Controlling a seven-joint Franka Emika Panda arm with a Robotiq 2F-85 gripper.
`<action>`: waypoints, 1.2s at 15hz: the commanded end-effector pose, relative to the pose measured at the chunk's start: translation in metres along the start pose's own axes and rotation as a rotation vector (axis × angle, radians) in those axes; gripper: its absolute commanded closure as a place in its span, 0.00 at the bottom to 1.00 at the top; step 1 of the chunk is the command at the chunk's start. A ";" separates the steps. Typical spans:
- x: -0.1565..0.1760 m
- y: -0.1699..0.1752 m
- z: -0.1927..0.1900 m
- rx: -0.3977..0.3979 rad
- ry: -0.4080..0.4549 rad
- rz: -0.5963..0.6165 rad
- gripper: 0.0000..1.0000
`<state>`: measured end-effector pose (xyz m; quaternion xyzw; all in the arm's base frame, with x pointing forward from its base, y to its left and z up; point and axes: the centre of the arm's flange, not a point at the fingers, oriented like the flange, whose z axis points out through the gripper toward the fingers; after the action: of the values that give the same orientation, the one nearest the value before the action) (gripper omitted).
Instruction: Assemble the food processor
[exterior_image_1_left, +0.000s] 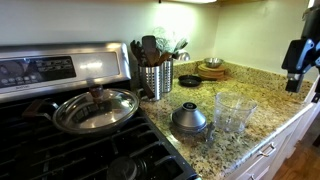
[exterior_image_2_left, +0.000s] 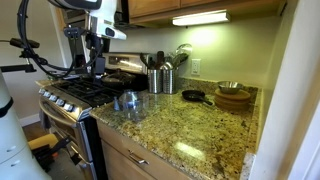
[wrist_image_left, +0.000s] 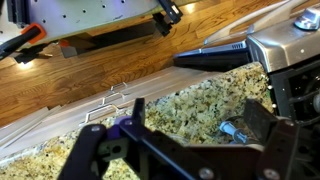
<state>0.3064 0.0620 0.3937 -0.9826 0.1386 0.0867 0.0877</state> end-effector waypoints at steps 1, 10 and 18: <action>0.000 0.000 0.000 0.000 0.000 0.000 0.00; 0.000 0.000 0.000 0.000 0.000 0.000 0.00; 0.053 -0.029 0.001 -0.008 0.130 -0.053 0.00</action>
<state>0.3307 0.0679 0.3936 -0.9870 0.1309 0.0406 0.0841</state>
